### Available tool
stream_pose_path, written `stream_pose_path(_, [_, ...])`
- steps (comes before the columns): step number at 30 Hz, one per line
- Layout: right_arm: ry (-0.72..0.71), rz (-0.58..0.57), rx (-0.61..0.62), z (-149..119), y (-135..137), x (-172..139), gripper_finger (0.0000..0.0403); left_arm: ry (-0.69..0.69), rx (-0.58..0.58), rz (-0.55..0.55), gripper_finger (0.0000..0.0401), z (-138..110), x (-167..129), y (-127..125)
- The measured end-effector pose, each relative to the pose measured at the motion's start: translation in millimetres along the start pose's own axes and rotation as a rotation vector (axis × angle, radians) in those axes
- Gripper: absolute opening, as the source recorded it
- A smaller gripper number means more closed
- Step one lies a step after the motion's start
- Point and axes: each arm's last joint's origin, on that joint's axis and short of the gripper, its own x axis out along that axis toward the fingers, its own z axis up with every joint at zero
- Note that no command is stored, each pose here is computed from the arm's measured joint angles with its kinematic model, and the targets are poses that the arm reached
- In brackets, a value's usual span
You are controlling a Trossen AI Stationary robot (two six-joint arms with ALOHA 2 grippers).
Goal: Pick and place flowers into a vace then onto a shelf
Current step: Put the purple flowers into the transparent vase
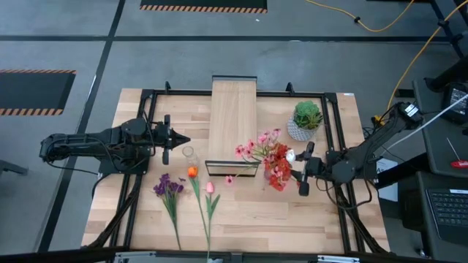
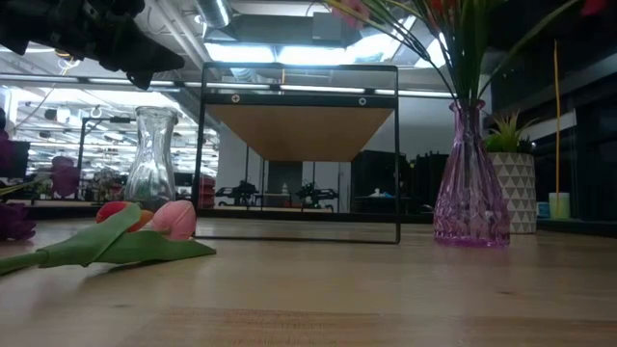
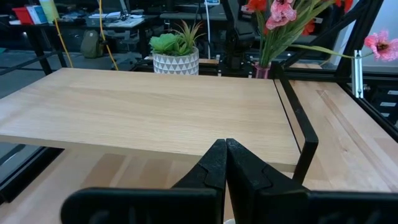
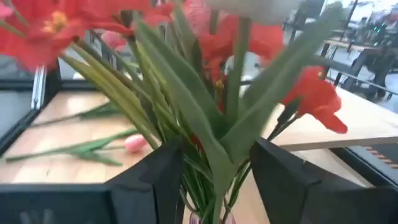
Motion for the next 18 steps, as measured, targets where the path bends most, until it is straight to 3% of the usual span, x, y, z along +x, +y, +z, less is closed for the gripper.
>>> stream_pose_path(7, [0.168,-0.026,-0.054,22.2,-0.5,-1.5,0.0190,0.000,0.000,0.000,0.0004,0.1,0.0,0.0])
stream_pose_path(13, [0.332,-0.058,-0.011,43.5,-9.6,-10.1,0.0190,-0.002,0.000,0.000,0.0004,0.3,0.0,0.0])
stream_pose_path(18, [0.373,-0.042,0.014,58.1,-12.7,-14.2,0.0190,-0.009,0.000,0.000,0.0004,0.8,0.0,0.0])
